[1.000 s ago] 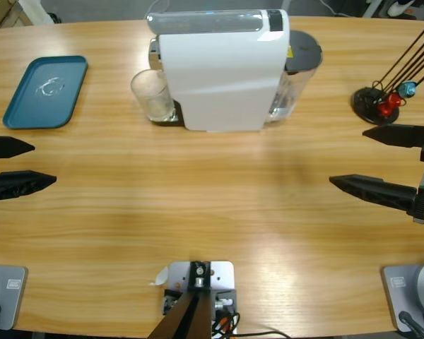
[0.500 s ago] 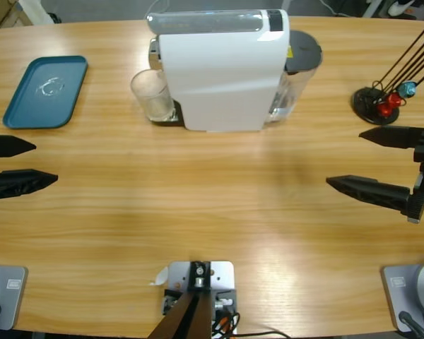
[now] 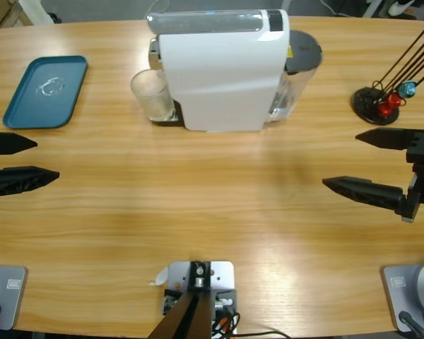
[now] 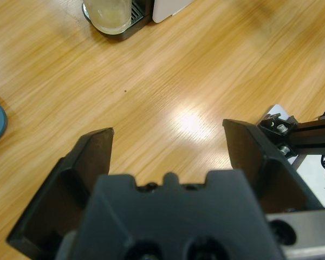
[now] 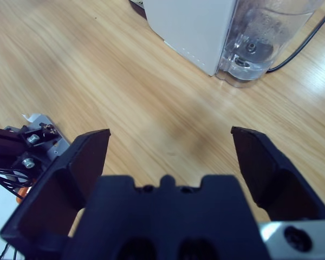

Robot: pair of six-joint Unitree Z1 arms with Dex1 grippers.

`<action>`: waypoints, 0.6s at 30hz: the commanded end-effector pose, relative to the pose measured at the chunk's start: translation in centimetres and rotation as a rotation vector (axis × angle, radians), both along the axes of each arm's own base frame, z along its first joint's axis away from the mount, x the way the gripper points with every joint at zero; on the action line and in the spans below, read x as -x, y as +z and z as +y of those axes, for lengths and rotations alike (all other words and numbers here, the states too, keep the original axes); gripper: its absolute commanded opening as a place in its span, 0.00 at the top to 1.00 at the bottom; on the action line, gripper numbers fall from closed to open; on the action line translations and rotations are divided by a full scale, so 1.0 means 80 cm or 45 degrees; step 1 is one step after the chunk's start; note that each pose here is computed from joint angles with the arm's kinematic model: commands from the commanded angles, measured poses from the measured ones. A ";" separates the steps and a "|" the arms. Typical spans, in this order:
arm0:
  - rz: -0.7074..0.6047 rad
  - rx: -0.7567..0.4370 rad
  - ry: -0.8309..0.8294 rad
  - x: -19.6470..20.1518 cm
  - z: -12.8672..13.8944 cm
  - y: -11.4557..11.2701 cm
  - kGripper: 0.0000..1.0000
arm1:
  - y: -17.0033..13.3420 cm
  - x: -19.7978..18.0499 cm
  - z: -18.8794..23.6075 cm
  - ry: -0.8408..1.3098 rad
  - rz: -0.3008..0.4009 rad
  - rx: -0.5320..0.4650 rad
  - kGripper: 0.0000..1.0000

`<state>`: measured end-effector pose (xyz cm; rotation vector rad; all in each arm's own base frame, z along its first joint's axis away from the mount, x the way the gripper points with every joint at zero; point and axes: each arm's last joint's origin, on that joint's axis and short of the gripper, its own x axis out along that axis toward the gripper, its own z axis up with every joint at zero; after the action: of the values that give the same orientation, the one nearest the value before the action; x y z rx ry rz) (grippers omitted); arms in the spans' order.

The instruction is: Pour coffee

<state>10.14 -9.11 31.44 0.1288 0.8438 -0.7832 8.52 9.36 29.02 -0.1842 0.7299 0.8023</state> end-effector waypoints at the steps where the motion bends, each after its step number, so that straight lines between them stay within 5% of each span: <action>1: 0.049 -0.031 0.004 0.000 -0.002 -0.015 0.12 | -0.012 -0.002 0.002 -0.014 0.027 0.041 0.00; 18: 0.075 -0.033 -0.009 -0.004 -0.006 -0.019 0.12 | -0.018 -0.012 0.013 -0.024 0.081 0.092 0.00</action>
<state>10.17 -9.14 31.43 0.1266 0.8400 -0.7834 9.18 10.03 28.36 -0.2005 0.7792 0.7900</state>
